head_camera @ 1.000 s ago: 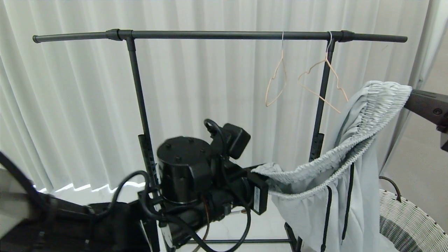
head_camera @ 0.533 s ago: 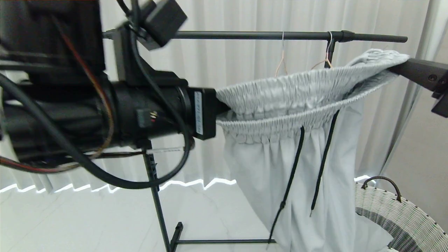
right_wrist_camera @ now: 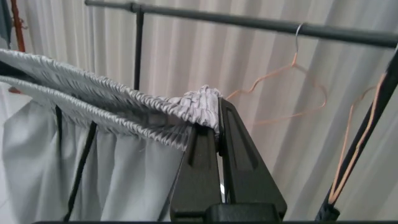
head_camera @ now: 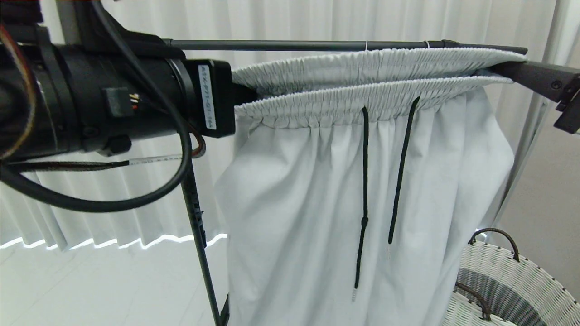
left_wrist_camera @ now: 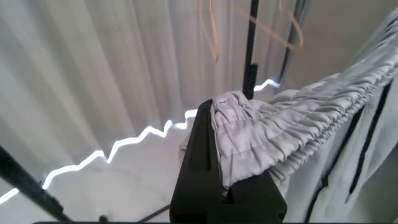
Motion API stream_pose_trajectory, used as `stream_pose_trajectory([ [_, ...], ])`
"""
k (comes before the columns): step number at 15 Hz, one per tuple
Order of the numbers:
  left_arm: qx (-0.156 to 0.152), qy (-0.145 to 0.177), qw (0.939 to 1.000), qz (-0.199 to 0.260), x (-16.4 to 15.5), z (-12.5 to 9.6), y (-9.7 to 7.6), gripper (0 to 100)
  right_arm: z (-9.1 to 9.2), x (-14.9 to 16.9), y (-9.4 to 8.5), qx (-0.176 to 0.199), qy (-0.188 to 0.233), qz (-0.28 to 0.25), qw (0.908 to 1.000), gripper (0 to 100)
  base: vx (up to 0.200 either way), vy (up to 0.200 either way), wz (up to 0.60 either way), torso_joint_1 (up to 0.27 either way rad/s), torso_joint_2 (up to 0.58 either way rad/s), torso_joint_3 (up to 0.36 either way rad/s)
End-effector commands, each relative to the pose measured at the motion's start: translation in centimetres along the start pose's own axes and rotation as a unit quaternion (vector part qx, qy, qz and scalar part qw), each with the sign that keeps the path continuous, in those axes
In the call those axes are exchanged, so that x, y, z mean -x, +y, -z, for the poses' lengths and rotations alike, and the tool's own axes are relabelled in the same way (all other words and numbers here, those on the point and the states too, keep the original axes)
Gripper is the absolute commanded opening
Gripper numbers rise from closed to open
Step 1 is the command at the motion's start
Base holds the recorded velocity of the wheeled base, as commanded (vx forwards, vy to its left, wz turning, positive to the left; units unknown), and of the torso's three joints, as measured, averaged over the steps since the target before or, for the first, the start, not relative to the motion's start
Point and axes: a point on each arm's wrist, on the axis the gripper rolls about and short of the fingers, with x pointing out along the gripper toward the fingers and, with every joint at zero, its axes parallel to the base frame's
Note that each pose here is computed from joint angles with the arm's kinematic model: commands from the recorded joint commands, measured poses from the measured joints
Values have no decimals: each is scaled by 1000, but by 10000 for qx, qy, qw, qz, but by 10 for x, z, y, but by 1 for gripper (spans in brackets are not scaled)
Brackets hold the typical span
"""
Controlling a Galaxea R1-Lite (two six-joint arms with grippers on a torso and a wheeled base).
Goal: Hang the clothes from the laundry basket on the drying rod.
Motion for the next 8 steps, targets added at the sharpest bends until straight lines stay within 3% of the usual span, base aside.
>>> stream_pose_trajectory([
  [1,-126,333,9994,-20,-14,17,-10,0,5,-1,1,-37,109,-32,9999,0,0,0,0,0,0,0],
  [5,-180,271,9994,-118,-24,13,-16,0,7,4,-2,-80,283,100,9995,0,0,0,0,0,0,0],
  [8,-510,54,9986,-92,-32,7,-18,0,2,43,0,-23,1083,477,9930,0,0,0,0,0,0,0],
])
